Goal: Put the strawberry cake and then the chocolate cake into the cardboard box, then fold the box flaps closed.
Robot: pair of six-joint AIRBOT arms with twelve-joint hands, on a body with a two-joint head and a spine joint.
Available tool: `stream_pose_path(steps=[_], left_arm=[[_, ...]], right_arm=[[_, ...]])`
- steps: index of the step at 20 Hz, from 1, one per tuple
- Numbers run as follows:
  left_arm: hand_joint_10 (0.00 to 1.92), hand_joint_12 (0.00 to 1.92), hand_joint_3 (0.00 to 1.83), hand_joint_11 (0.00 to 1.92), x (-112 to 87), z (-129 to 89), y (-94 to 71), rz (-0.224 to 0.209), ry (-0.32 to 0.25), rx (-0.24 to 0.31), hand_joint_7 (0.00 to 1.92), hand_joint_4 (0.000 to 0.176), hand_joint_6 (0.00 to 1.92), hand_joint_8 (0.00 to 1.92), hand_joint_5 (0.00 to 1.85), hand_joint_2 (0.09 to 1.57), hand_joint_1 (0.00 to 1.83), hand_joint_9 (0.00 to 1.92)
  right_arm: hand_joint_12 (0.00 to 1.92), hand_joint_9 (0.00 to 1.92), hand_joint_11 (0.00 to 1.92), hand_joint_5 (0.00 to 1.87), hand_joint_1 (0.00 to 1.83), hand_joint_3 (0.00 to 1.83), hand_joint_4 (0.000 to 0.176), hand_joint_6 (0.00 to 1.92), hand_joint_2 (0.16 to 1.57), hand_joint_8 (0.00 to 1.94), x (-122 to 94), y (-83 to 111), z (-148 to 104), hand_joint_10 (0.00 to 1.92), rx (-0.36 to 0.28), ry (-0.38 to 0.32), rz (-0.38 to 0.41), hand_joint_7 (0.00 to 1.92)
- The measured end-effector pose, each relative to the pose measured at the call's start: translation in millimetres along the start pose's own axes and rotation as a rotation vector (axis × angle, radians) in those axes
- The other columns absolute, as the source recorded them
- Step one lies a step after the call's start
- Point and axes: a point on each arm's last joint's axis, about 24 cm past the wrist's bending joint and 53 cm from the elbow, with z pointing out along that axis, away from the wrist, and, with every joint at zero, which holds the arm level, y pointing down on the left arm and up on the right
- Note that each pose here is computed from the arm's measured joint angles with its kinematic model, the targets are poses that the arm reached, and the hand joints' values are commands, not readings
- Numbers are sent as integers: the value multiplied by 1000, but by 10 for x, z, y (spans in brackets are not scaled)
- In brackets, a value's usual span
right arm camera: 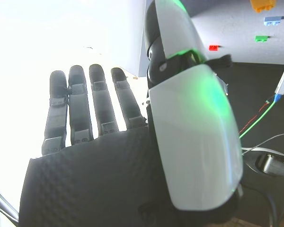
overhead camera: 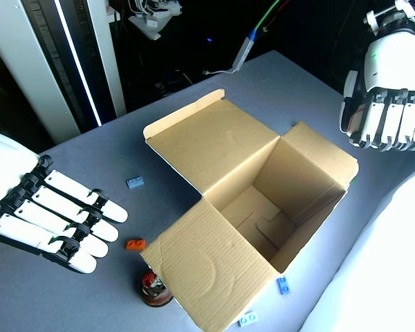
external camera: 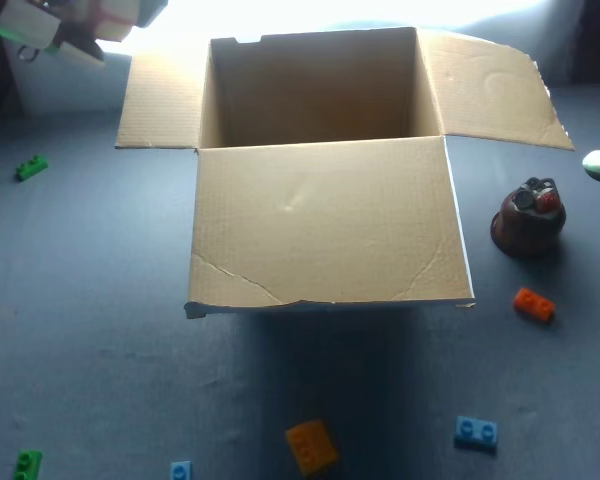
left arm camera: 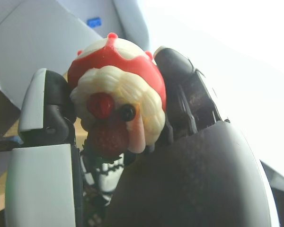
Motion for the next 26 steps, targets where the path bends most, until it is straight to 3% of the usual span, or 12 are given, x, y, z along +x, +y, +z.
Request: stream_pose_path(steps=[3,6,7,9,11,12,14,17,20,26], left_arm=[[1830,1921,0,334,75,34,-157,-1,49,46,511,0,1426,1779,577,1340,1291,562],[1797,1921,0,331,102,59,-284,14,83,82,537,0,1368,1733,614,1321,1301,588],[1863,1921,0,338,118,104,-325,19,99,92,597,0,1387,1703,661,1309,1165,489],[1900,1921,0,315,193,186,-422,36,140,114,583,0,1373,1749,670,1313,1135,427],[1895,1921,0,331,291,282,-585,51,186,152,604,0,1337,1729,686,1303,1142,413],[1820,1921,6,330,348,330,-678,65,212,175,555,0,1361,1730,632,1313,1269,544],[1817,1921,6,323,419,403,-813,73,247,209,533,0,1393,1736,602,1324,1293,569],[1823,1921,2,337,513,500,-927,94,293,232,536,0,1385,1745,598,1326,1298,569],[1858,1921,7,307,576,585,-1004,121,327,244,499,0,1468,1776,564,1348,1279,527],[1871,1921,1,332,629,835,-1169,146,354,271,476,0,1478,1780,566,1355,1277,539]], right_arm=[[542,173,0,102,883,0,21,7,1081,1,1,0,0,0,0,0,0,177],[355,168,0,93,933,0,23,0,1084,1,1,0,0,10,0,0,-1,166],[354,165,0,102,936,0,20,4,1080,0,0,0,0,8,0,0,-1,157],[410,165,0,93,858,4,23,0,1101,0,-1,0,0,3,0,0,-1,146],[602,170,0,114,876,1,14,5,1098,3,1,-1,0,2,0,1,-1,167],[549,165,0,93,892,0,16,6,1092,1,0,0,0,0,0,0,-2,166],[557,179,0,106,894,0,2,6,1088,1,1,-1,0,3,0,0,-2,179],[457,166,0,117,907,0,6,3,1090,4,0,0,0,3,0,0,-3,158],[582,191,0,142,879,4,5,2,1095,0,-2,3,1,5,-1,-1,-3,172],[557,204,0,108,859,6,7,2,1104,1,2,4,3,7,-1,0,-3,176]])
